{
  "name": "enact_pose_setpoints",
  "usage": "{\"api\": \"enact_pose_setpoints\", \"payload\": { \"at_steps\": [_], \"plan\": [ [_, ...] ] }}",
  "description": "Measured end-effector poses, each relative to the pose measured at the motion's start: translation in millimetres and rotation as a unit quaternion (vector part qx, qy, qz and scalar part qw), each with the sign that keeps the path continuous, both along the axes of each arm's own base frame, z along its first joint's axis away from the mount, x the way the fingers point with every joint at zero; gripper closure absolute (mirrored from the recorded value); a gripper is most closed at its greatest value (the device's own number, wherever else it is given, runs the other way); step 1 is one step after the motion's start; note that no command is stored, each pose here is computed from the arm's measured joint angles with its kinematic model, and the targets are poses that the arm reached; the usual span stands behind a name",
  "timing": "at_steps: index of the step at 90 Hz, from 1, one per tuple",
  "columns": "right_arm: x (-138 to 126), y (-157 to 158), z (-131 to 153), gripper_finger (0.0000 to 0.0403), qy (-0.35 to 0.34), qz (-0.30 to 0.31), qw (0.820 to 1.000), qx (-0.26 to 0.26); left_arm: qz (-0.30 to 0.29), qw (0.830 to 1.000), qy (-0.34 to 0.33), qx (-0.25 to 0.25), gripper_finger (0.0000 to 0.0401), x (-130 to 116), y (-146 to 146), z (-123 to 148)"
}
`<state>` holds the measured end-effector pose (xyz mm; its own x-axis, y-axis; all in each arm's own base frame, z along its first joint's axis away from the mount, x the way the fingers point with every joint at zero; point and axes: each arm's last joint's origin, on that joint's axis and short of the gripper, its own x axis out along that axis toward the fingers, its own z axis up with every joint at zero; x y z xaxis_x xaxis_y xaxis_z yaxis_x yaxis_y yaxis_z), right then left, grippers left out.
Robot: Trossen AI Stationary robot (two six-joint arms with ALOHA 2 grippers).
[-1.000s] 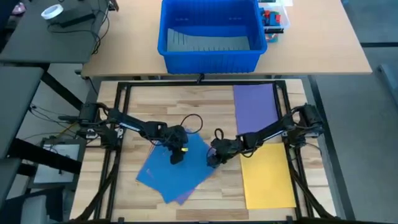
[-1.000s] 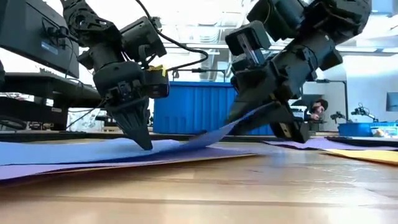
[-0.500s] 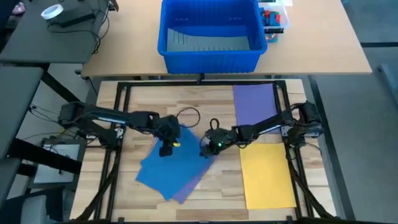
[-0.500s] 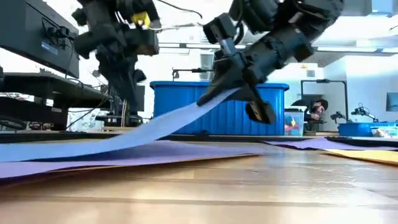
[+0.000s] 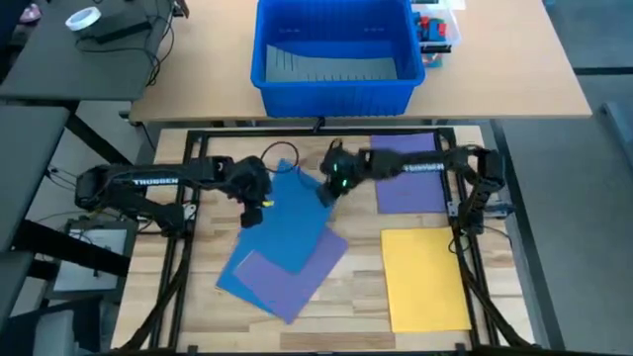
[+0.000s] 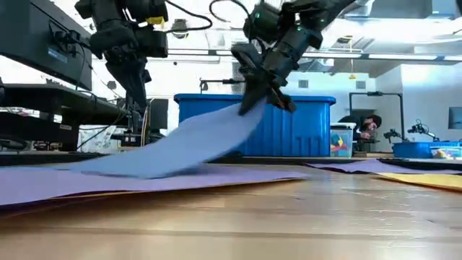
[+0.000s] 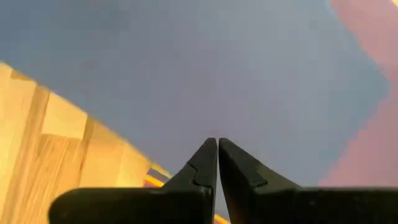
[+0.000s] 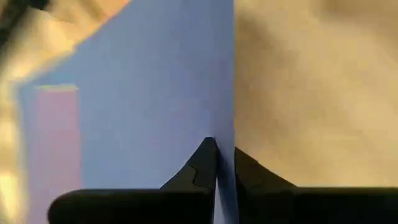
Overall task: Organize paper
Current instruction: Put the blue paper on the table
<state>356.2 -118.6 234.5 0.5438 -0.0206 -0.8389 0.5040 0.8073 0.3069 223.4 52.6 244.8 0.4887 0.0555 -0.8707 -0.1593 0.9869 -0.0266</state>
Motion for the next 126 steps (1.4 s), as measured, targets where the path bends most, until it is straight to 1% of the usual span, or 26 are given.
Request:
{"api": "enact_pose_setpoints", "payload": {
  "at_steps": [8,18,25,31,43,54,64,68,80,90,102,110,117,126],
  "plan": [
    [-14.9,-34.1,10.1,0.0403,0.025,0.077,0.994,-0.071,0.001,1.000,0.000,-0.001,0.0401,0.7,1.1,-0.7],
    [-33.2,-70.6,14.9,0.0403,0.037,0.151,0.977,-0.148,0.008,1.000,-0.002,-0.003,0.0401,1.1,2.1,-0.7],
    [-46.1,-91.7,12.7,0.0403,0.053,0.192,0.962,-0.186,0.026,1.000,-0.005,-0.011,0.0401,1.1,3.0,-0.6],
    [-55.6,-108.5,7.3,0.0403,0.066,0.210,0.954,-0.202,0.041,0.999,-0.005,-0.020,0.0401,1.0,3.0,-0.6],
    [-70.0,-135.9,-13.2,0.0403,0.091,0.212,0.955,-0.187,0.074,0.996,-0.009,-0.038,0.0401,1.2,3.1,-0.5],
    [-67.8,-144.7,-33.3,0.0403,0.083,0.221,0.959,-0.160,0.104,0.994,-0.015,-0.032,0.0401,2.1,4.8,0.2],
    [-62.7,-147.3,-51.1,0.0403,0.099,0.195,0.966,-0.136,0.129,0.991,-0.018,-0.035,0.0401,2.2,5.5,0.3],
    [-62.8,-148.4,-54.2,0.0403,0.102,0.177,0.971,-0.125,0.137,0.990,-0.018,-0.038,0.0401,2.1,5.5,0.3],
    [-65.7,-152.8,-58.6,0.0403,0.121,0.163,0.971,-0.127,0.152,0.987,-0.020,-0.046,0.0401,2.2,5.6,0.3],
    [-63.1,-156.8,-56.4,0.0403,0.107,0.157,0.970,-0.149,0.159,0.986,-0.020,-0.044,0.0401,2.1,5.9,0.4],
    [-65.1,-156.5,-57.0,0.0403,0.112,0.143,0.974,-0.134,0.177,0.983,-0.022,-0.052,0.0401,2.1,6.0,0.4],
    [-64.7,-157.5,-56.6,0.0400,0.110,0.133,0.976,-0.136,0.186,0.981,-0.023,-0.057,0.0401,2.1,6.0,0.4],
    [-65.8,-158.7,-56.6,0.0387,0.111,0.112,0.979,-0.128,0.189,0.980,-0.024,-0.058,0.0401,2.1,6.0,0.4],
    [-68.2,-161.1,-56.6,0.0353,0.111,0.095,0.982,-0.121,0.190,0.980,-0.028,-0.058,0.0401,2.7,6.2,0.8]
  ]
}}
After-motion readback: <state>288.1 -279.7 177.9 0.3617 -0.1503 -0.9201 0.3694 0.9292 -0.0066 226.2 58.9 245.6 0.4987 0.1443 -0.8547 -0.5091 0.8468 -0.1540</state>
